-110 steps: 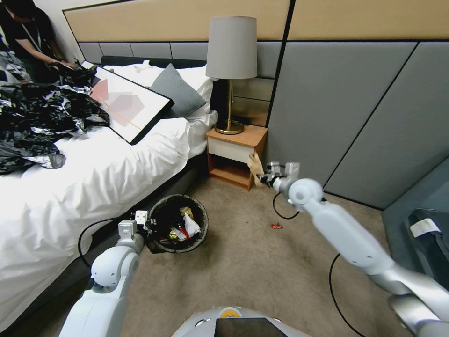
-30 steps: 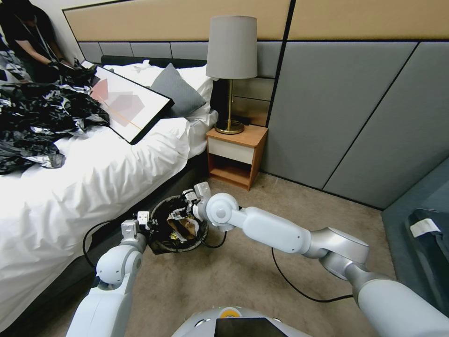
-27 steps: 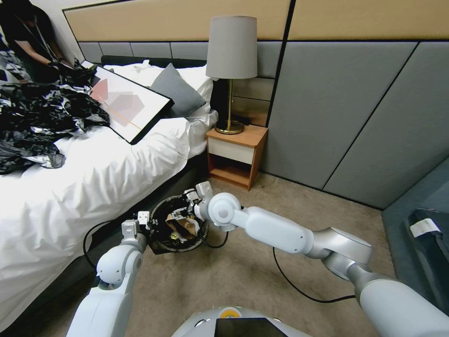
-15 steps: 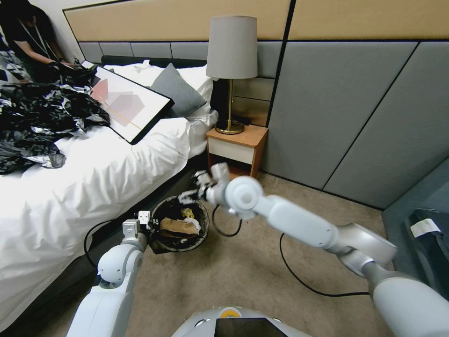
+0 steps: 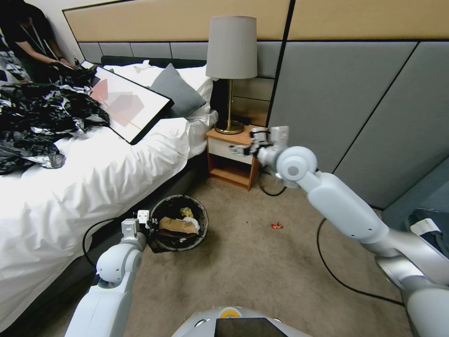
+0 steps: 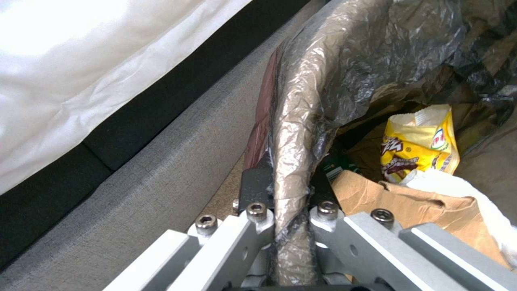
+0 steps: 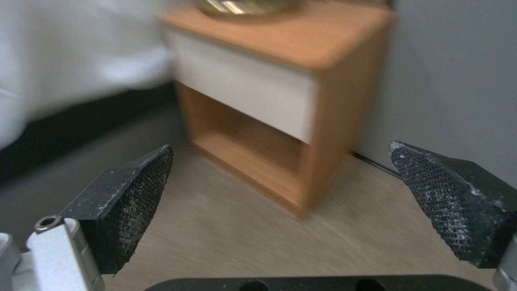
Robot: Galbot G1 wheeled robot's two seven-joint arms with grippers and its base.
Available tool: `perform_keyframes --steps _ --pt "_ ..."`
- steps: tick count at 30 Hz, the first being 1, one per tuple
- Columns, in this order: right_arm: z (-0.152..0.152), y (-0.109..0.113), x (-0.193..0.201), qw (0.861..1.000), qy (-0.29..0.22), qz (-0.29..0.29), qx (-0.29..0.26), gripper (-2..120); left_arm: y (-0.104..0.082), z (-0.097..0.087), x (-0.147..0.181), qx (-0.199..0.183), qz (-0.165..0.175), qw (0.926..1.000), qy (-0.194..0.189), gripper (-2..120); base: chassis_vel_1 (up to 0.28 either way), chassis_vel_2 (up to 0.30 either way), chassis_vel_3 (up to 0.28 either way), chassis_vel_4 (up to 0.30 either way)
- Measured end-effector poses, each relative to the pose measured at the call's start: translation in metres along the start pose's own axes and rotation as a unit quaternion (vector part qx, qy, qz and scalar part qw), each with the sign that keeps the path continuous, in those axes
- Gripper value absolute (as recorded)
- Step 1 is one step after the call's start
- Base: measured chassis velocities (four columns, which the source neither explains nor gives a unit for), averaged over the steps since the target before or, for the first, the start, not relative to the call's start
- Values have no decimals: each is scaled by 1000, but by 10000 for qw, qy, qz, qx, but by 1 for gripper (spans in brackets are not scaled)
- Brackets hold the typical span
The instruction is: Pick up the trash bin, then pick up the garbage from the floor and place it into the trash bin.
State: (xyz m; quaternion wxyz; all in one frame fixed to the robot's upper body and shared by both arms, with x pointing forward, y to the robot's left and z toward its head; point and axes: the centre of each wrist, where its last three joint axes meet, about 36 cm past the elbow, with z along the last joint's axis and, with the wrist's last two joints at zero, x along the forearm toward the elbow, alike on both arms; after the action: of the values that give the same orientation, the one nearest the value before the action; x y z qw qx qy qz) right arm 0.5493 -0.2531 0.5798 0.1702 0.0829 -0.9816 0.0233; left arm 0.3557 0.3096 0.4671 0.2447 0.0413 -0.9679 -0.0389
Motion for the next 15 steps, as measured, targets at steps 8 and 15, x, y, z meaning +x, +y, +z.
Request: perform_keyframes --steps 8,15 --pt "57 -36 -30 9982 382 426 -154 100 4 -2 2 -23 -25 10000 -17 0 0 0 0 0" --pt "115 -57 -47 9952 687 647 -273 100 6 -1 3 -42 -50 10000 3 0 0 0 0 0"
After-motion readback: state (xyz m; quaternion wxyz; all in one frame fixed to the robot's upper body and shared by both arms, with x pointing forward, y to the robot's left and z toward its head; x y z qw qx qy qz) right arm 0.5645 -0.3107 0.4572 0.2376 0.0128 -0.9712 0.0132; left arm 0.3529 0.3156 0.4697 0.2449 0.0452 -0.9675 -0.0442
